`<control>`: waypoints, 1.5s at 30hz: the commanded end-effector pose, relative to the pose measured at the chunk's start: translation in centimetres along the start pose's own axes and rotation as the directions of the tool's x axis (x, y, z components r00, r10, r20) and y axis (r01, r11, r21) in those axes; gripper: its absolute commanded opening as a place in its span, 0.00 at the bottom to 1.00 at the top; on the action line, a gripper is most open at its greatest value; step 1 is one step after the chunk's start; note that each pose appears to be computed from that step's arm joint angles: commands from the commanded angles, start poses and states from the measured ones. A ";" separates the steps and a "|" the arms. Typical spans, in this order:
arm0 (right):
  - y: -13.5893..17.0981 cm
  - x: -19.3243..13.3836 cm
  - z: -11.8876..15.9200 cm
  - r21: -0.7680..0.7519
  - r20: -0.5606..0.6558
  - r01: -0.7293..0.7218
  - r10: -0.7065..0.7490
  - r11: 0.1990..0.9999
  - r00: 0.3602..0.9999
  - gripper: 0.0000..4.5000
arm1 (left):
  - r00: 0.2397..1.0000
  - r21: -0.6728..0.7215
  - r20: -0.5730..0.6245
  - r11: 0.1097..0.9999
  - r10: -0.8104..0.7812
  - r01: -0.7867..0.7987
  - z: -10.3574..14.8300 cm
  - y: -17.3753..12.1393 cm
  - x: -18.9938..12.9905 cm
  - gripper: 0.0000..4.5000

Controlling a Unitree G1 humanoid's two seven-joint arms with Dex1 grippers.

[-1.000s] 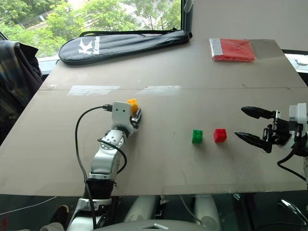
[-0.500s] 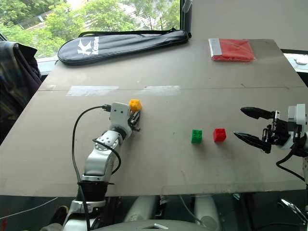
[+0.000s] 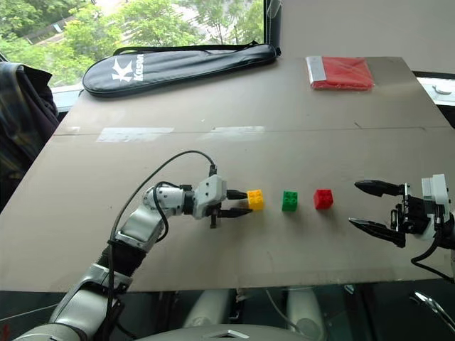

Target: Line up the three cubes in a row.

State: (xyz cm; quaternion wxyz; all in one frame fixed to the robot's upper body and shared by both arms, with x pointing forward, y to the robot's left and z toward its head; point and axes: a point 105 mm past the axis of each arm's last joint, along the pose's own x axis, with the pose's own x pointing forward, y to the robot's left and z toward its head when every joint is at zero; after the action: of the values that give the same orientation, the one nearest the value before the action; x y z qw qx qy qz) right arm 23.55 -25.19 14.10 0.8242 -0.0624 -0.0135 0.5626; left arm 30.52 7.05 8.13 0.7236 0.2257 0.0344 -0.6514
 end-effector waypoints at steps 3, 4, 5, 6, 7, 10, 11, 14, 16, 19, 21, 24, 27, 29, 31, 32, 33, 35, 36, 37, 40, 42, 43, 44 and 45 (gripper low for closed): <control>0.5 -0.9 0.7 -0.059 -0.020 -0.026 0.024 0.998 0.999 1.00 | 0.997 0.049 -0.018 0.995 -0.081 0.082 -0.2 0.0 0.0 0.26; 0.5 -0.9 0.7 -0.060 -0.020 -0.025 0.024 0.998 1.000 1.00 | 0.996 0.050 -0.018 0.995 -0.091 0.092 -0.3 0.0 -0.1 0.26; 0.5 -1.0 0.7 -0.061 -0.021 -0.024 0.022 0.998 1.000 1.00 | 0.994 0.047 -0.024 0.993 -0.104 0.105 -0.5 -0.1 -0.3 0.26; 0.5 -1.0 0.6 -0.061 -0.022 -0.023 0.022 0.998 1.000 1.00 | 0.994 0.052 -0.034 0.993 -0.105 0.107 -0.7 0.0 -0.5 0.26; 0.5 -1.0 0.6 -0.061 -0.023 -0.023 0.021 0.998 1.000 1.00 | 0.993 0.055 -0.048 0.992 -0.111 0.113 -1.0 0.1 -0.7 0.26; 0.4 -1.0 0.6 -0.065 -0.022 -0.022 0.020 0.998 1.000 1.00 | 0.992 0.049 -0.071 0.993 -0.107 0.110 -1.6 0.5 -1.0 0.26; 0.4 -0.9 0.5 -0.066 -0.022 -0.022 0.020 0.998 1.000 1.00 | 0.992 0.043 -0.075 0.993 -0.103 0.106 -1.8 0.6 -0.9 0.26; 0.3 -0.8 0.5 -0.070 -0.020 -0.023 0.022 0.997 1.000 1.00 | 0.993 0.049 -0.090 0.995 -0.081 0.085 -2.3 1.1 -0.7 0.26; 0.2 -0.8 0.5 -0.073 -0.019 -0.024 0.023 0.997 1.000 1.00 | 0.993 0.049 -0.087 0.995 -0.078 0.083 -2.4 1.2 -0.6 0.26; 0.2 -0.8 0.5 -0.079 -0.021 -0.024 0.022 0.997 1.000 1.00 | 0.992 0.041 -0.078 0.994 -0.095 0.099 -2.4 1.0 -0.5 0.26; 0.1 -0.8 0.5 -0.081 -0.022 -0.025 0.023 0.996 0.999 1.00 | 0.991 0.028 -0.073 0.994 -0.108 0.110 -2.5 0.8 -0.6 0.26; 0.1 -0.8 0.4 -0.082 -0.025 -0.026 0.024 0.996 0.999 1.00 | 0.991 0.035 -0.087 0.994 -0.098 0.101 -2.8 0.9 -0.8 0.54; 0.1 -0.9 0.4 -0.083 -0.028 -0.026 0.024 0.996 0.999 1.00 | 0.993 0.062 -0.101 0.996 -0.058 0.065 -3.0 1.3 -1.0 0.80; 0.1 -0.9 0.3 -0.082 -0.029 -0.026 0.023 0.996 0.999 1.00 | 0.995 0.058 -0.099 0.998 -0.024 0.030 -3.2 1.7 -1.3 0.80; 0.1 -1.0 0.2 -0.081 -0.031 -0.024 0.022 0.996 0.999 1.00 | 0.995 0.040 -0.095 0.999 0.024 -0.021 -3.2 2.1 -1.8 0.80; 0.1 -1.1 0.1 -0.080 -0.031 -0.023 0.020 0.997 0.999 1.00 | 0.995 0.034 -0.091 0.999 0.041 -0.038 -3.2 2.1 -2.1 0.80; 0.2 -1.1 0.0 -0.079 -0.031 -0.019 0.017 0.997 0.999 1.00 | 0.995 0.030 -0.086 0.998 0.052 -0.050 -3.1 2.0 -2.4 0.80; 0.3 -1.1 -0.3 -0.071 -0.030 -0.013 0.010 0.997 1.000 1.00 | 0.994 0.015 -0.078 0.997 0.078 -0.077 -3.0 1.5 -3.3 0.80; 0.5 -1.2 -0.5 -0.063 -0.028 -0.010 0.008 0.998 1.000 1.00 | 0.993 -0.001 -0.071 0.996 0.093 -0.094 -2.8 1.0 -3.8 0.80; 0.8 -1.2 -0.9 -0.052 -0.027 -0.005 0.004 0.999 1.000 1.00 | 0.991 -0.033 -0.060 0.992 0.118 -0.120 -2.6 0.6 -4.3 0.80; 0.8 -1.1 -2.0 -0.014 -0.015 0.067 -0.067 0.998 0.998 1.00 | 0.974 -0.201 -0.018 0.954 0.224 -0.223 -1.9 -1.1 -4.9 0.80; 0.9 -1.1 -2.6 -0.003 -0.018 0.089 -0.089 0.996 0.996 1.00 | 0.966 -0.259 -0.019 0.932 0.259 -0.255 -1.8 -2.2 -5.0 0.80; 0.8 -1.2 -3.2 0.005 -0.025 0.121 -0.120 0.993 0.992 1.00 | 0.953 -0.275 -0.043 0.914 0.299 -0.299 -2.2 -3.1 -5.1 0.80; 0.7 -1.3 -3.7 0.012 -0.033 0.147 -0.147 0.989 0.989 1.00 | 0.941 -0.285 -0.074 0.897 0.330 -0.337 -2.7 -3.8 -5.3 0.80; 0.7 -1.4 -4.3 0.016 -0.045 0.170 -0.169 0.985 0.985 1.00 | 0.925 -0.290 -0.108 0.878 0.365 -0.381 -3.3 -4.6 -5.6 0.80</control>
State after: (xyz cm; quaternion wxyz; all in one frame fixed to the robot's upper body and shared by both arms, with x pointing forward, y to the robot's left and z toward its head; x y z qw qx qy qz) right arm 22.52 -26.11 10.37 0.8542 -0.0504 0.0059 0.5175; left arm 27.27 12.35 6.88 0.8332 0.1247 0.0854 -0.5320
